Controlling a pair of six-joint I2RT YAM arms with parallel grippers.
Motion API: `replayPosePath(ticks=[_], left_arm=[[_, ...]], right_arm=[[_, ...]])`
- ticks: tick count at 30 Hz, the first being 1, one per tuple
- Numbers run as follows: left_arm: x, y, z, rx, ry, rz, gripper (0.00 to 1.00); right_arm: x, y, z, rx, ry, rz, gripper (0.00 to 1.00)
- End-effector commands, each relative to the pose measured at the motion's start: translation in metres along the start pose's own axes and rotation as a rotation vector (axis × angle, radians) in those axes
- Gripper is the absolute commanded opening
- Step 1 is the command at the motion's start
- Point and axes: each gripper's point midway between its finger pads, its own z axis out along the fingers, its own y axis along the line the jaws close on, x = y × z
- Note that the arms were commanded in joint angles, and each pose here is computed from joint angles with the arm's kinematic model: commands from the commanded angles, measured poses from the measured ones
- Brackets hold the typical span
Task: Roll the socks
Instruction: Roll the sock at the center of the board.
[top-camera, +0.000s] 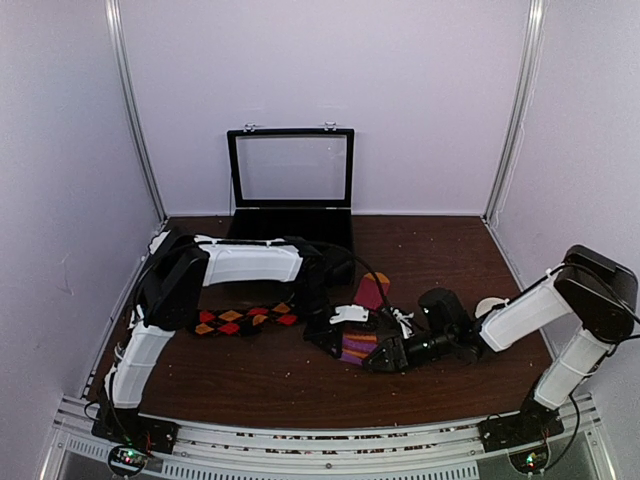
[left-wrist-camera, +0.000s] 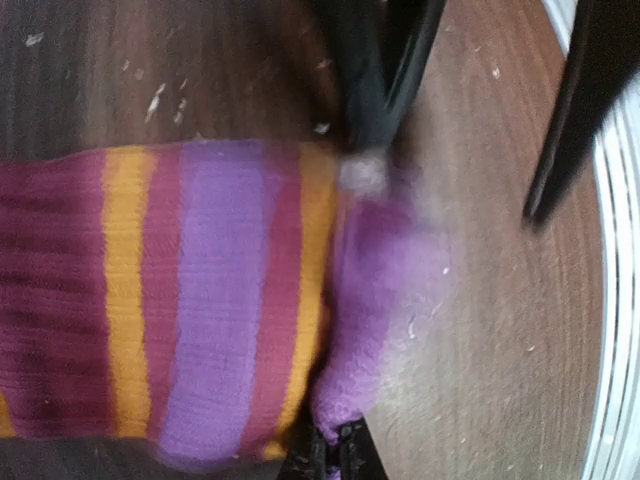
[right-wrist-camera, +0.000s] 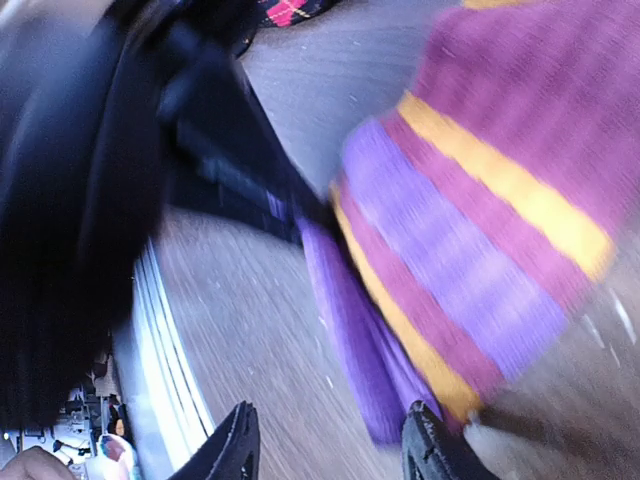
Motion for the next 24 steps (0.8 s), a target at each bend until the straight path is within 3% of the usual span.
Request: replayPosePath(ticks=[1,9,12,16,17,18,22,24], left_arm=[[0.035,0.011,0.003,-0.038,0.141,-0.108,0.0],[0.028,0.009,-0.002,-0.025,0.127,-0.109,0.0],[0.025,0.003,-0.003,0.007,0.121,-0.12,0.0],[0.025,-0.004,-0.006,0.041,0.128,-0.136,0.0],[0.025,-0.005,-0.007,0.046,0.129,-0.138,0.0],[0.025,-0.006,-0.008,0.052,0.13,-0.139,0.0],[0.021,-0.006,-0.012,0.048,0.123,-0.141,0.0],[0.017,-0.006,-0.014,0.05,0.113,-0.142,0.0]], right_arm=[[0.031,-0.031,-0.013,0.1,-0.016,0.072,0.51],[0.03,0.002,-0.026,0.026,-0.087,-0.078,0.5],[0.034,0.009,-0.032,0.087,-0.12,-0.17,0.51],[0.025,0.016,-0.053,0.379,-0.248,-0.441,0.54],[0.022,0.019,-0.06,0.436,-0.282,-0.482,0.68],[0.019,0.02,-0.068,0.487,-0.308,-0.512,0.96],[0.009,0.036,-0.09,0.586,-0.378,-0.588,1.0],[0.016,0.044,-0.085,0.543,-0.319,-0.629,1.0]])
